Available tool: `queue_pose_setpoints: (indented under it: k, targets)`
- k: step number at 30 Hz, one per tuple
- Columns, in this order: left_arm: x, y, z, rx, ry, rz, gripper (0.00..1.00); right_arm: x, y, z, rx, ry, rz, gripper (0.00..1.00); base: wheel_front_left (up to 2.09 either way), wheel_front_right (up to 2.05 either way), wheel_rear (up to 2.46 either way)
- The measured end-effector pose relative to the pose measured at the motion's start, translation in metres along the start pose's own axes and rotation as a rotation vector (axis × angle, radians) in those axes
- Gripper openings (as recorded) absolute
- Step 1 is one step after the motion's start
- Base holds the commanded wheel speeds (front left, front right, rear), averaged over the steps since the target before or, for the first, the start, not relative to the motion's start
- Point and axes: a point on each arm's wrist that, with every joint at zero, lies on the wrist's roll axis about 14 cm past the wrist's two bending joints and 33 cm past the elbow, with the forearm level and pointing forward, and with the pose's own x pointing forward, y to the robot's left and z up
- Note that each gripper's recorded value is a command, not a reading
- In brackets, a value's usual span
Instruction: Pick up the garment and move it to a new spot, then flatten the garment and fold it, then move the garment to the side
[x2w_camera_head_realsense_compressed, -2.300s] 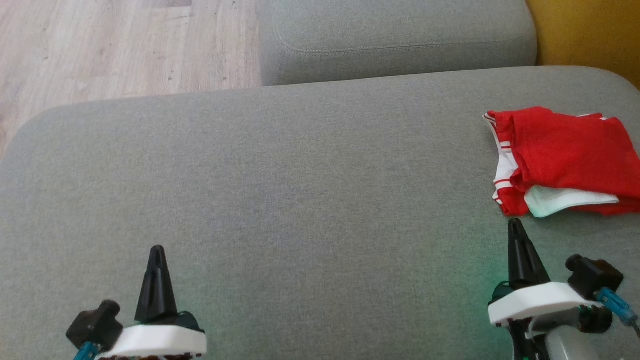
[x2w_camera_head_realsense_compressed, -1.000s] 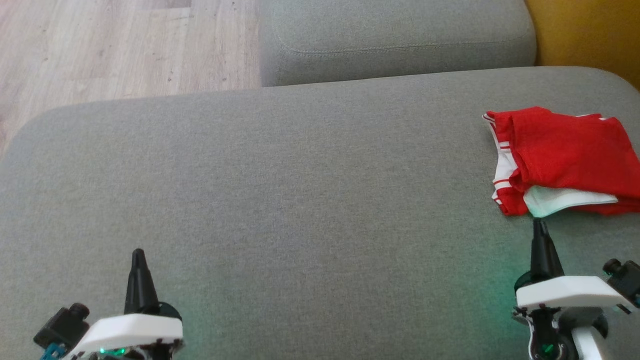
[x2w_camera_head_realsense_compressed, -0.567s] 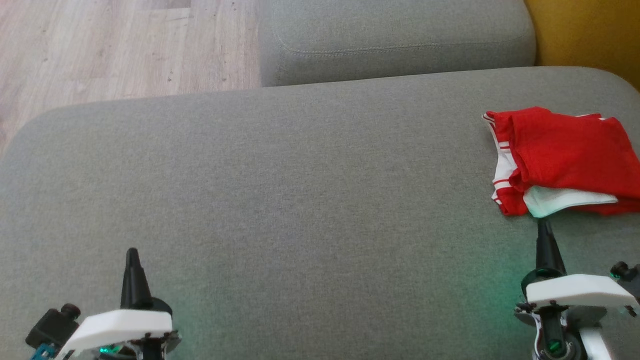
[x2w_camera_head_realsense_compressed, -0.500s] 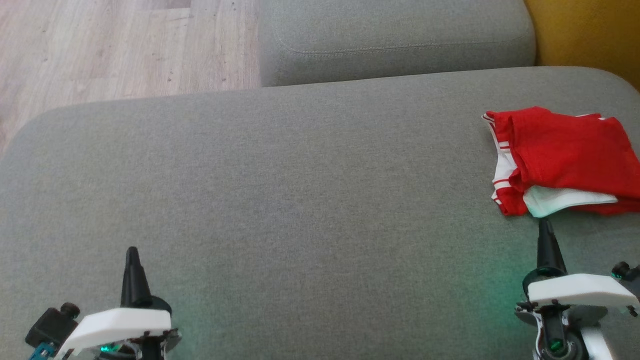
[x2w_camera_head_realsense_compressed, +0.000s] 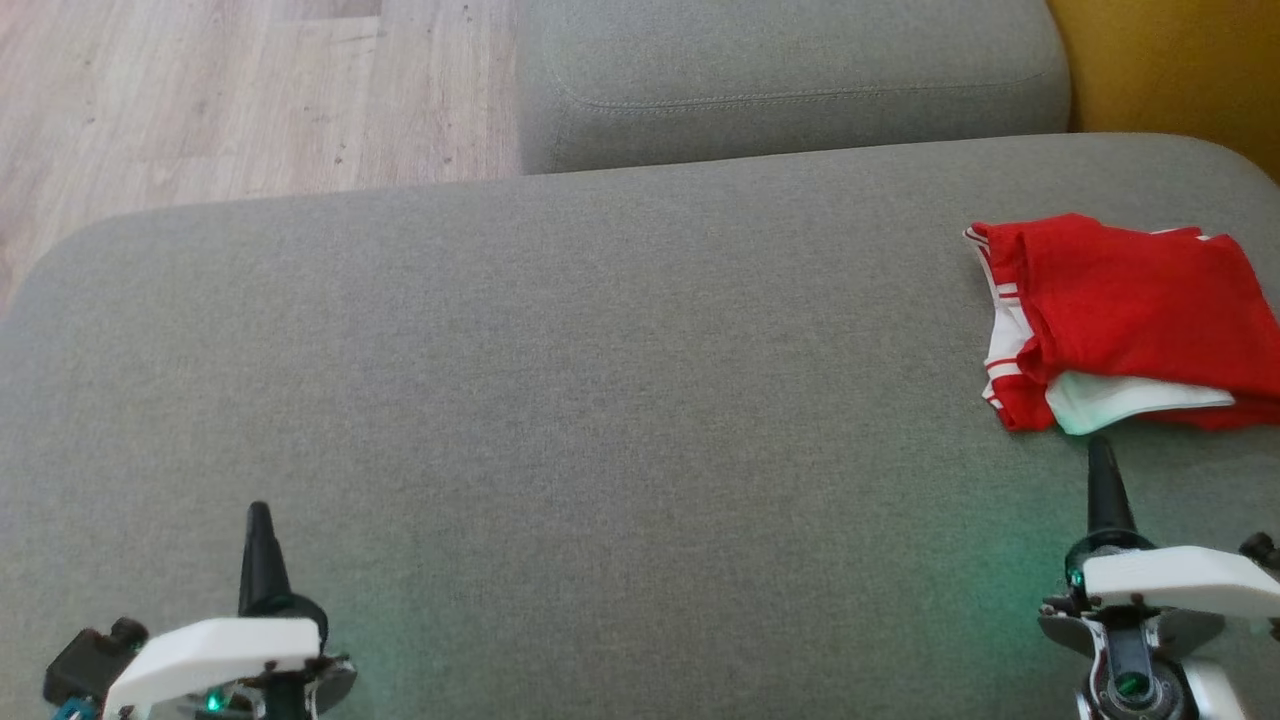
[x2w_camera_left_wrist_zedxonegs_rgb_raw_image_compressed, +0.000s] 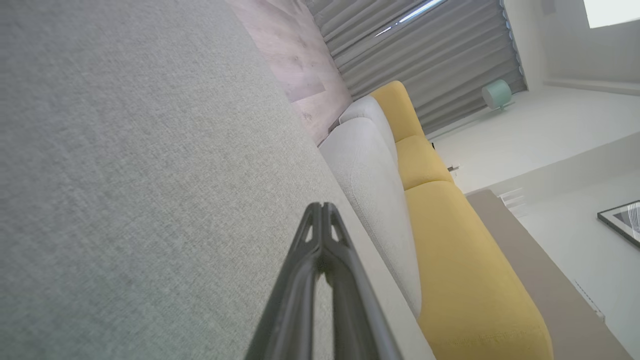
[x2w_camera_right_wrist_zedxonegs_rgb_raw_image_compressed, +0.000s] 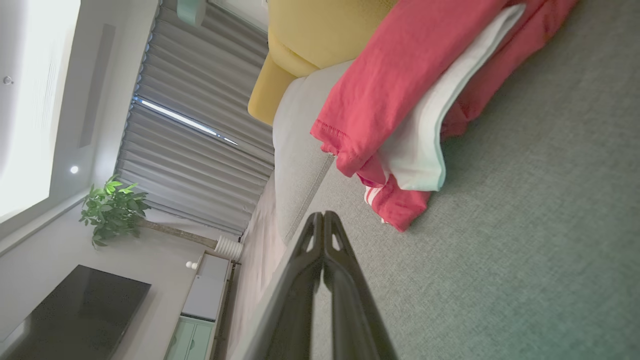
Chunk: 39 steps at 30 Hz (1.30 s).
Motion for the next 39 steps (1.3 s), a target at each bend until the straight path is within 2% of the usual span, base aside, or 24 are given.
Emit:
queue_pose_setpoints:
  k: [39]
  targets:
    - [0.005, -0.006, 0.010, -0.393, 0.014, -0.033, 0.00, 0.000, 0.006, 0.013, 0.424, -0.005, 0.034, 0.00, 0.00, 0.00, 0.00]
